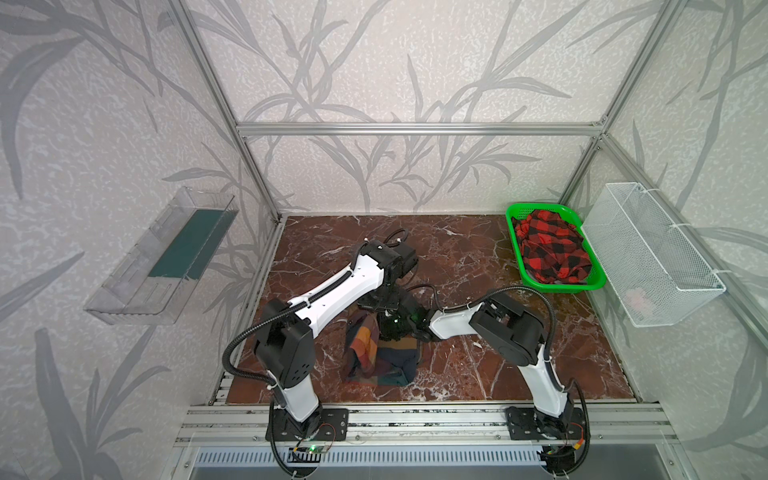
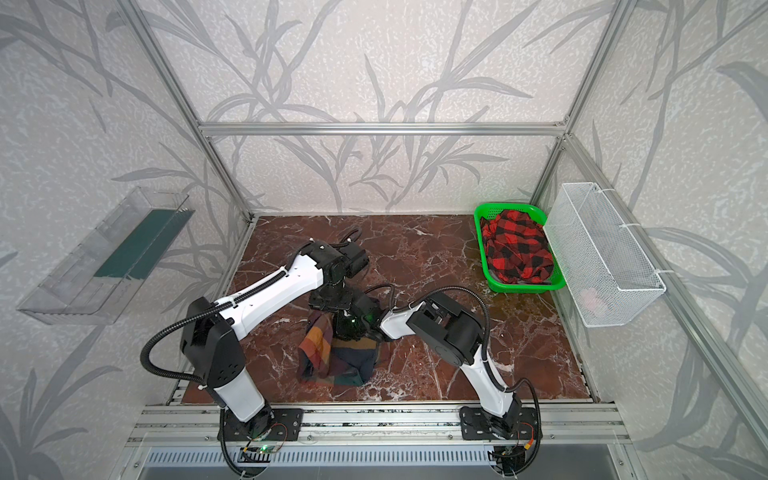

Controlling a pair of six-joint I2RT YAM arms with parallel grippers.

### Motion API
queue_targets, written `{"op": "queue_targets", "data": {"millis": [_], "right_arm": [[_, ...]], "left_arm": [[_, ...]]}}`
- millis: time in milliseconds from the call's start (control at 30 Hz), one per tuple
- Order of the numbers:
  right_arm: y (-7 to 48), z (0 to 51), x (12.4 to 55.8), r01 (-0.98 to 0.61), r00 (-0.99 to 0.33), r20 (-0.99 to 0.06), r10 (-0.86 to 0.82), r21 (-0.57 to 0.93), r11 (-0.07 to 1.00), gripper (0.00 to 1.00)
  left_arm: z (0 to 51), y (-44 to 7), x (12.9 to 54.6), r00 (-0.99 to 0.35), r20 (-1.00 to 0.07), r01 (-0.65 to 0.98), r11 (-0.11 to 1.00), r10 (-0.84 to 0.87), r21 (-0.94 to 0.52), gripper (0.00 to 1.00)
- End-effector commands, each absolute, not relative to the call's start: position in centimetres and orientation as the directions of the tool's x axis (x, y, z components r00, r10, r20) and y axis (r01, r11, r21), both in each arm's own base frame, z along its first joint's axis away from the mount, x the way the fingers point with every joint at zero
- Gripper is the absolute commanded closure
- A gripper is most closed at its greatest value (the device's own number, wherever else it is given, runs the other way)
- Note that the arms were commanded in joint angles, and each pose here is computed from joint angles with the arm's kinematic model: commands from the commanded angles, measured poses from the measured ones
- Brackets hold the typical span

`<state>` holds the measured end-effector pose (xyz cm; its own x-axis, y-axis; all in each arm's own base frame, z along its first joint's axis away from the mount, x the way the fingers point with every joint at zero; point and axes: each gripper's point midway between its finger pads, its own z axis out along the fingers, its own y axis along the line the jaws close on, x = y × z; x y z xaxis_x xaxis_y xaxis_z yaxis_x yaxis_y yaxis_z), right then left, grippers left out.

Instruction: Fold and stack the long sleeve shirts

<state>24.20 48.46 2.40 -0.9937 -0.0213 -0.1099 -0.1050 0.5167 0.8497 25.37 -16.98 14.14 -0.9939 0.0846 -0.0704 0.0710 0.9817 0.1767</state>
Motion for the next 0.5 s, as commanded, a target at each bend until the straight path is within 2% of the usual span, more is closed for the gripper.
{"op": "queue_targets", "data": {"millis": [0,233,467], "right_arm": [[46.9,-2.0,22.9,-0.030,-0.999,-0.040,0.002,0.771,0.636,0.81],[46.8,-1.5,23.2,-0.036,-0.998,-0.057,0.012,0.770,0.636,0.80],[46.7,-0.2,23.3,-0.042,-0.997,-0.071,0.021,0.779,0.626,0.74]], "left_arm": [[12.3,-18.5,23.7,-0.989,-0.012,0.140,0.970,0.145,0.200,1.00],[9.8,-19.5,22.2,-0.984,0.040,0.176,0.959,0.171,0.220,1.00],[8.9,-20.2,21.9,-0.982,0.050,0.186,0.958,0.180,0.218,1.00]]}}
